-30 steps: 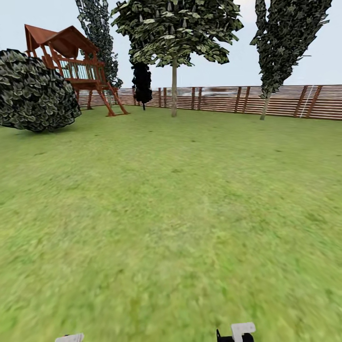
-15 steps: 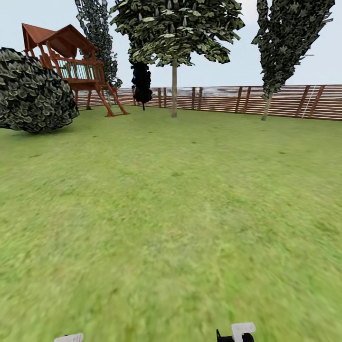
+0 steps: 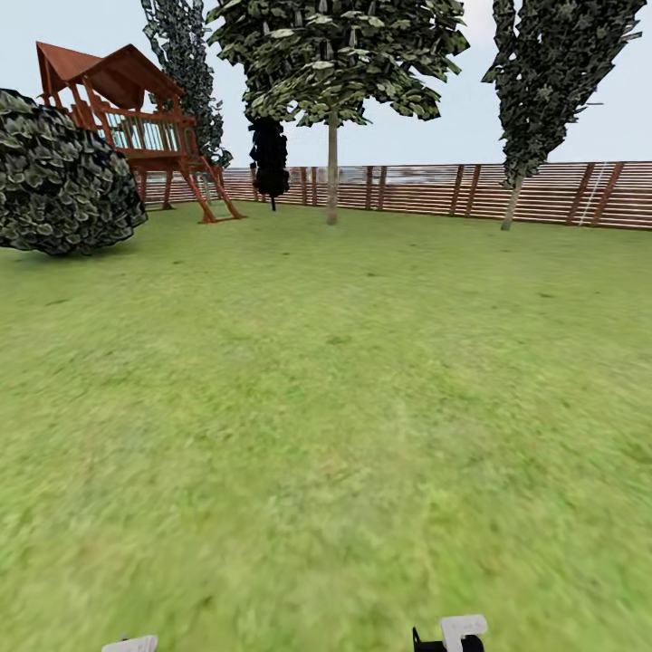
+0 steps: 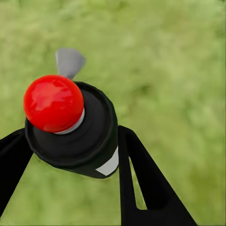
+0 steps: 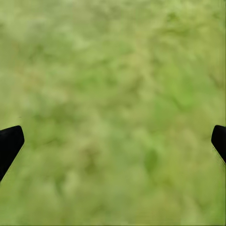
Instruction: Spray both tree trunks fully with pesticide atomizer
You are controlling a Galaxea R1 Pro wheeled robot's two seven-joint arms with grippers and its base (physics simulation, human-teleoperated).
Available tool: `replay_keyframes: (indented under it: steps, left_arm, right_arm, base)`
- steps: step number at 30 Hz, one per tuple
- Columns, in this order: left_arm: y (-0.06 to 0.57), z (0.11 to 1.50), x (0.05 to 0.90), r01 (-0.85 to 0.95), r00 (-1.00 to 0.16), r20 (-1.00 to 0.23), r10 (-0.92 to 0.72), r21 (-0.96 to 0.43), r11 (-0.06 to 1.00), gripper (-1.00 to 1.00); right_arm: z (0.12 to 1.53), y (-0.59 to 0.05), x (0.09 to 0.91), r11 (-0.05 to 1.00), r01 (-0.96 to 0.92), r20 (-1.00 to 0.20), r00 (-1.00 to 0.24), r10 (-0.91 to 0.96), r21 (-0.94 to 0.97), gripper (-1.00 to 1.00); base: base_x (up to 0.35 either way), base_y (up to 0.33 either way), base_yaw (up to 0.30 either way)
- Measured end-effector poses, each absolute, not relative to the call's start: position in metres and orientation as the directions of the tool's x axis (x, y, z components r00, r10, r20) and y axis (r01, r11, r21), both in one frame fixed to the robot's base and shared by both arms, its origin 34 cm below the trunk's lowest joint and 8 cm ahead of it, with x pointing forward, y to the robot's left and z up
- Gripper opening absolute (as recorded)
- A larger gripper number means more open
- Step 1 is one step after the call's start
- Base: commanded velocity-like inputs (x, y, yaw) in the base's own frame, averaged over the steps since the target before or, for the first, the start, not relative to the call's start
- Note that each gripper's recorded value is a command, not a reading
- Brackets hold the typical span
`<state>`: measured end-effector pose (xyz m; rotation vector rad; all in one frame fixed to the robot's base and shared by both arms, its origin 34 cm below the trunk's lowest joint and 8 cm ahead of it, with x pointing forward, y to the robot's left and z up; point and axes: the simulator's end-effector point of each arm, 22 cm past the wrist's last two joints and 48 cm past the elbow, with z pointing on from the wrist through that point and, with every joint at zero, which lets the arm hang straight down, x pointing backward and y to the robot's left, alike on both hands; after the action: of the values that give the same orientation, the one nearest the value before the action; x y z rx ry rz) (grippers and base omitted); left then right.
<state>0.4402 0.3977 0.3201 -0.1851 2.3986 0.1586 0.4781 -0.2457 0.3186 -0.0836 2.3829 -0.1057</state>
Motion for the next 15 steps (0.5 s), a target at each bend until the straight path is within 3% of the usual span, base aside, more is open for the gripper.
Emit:
replay_keyframes:
  steps: [15]
  left_arm:
    - [0.3980, 0.3201, 0.4402, -0.178, -0.735, -0.672, -0.089, 0.064, 0.982, -1.00]
  right_arm:
    - [0.3186, -0.2457, 0.4781, 0.995, -0.030, -0.681, -0.726, -0.091, -0.100, 1.00]
  base:
    - [0.340, 0.000, 0.000]
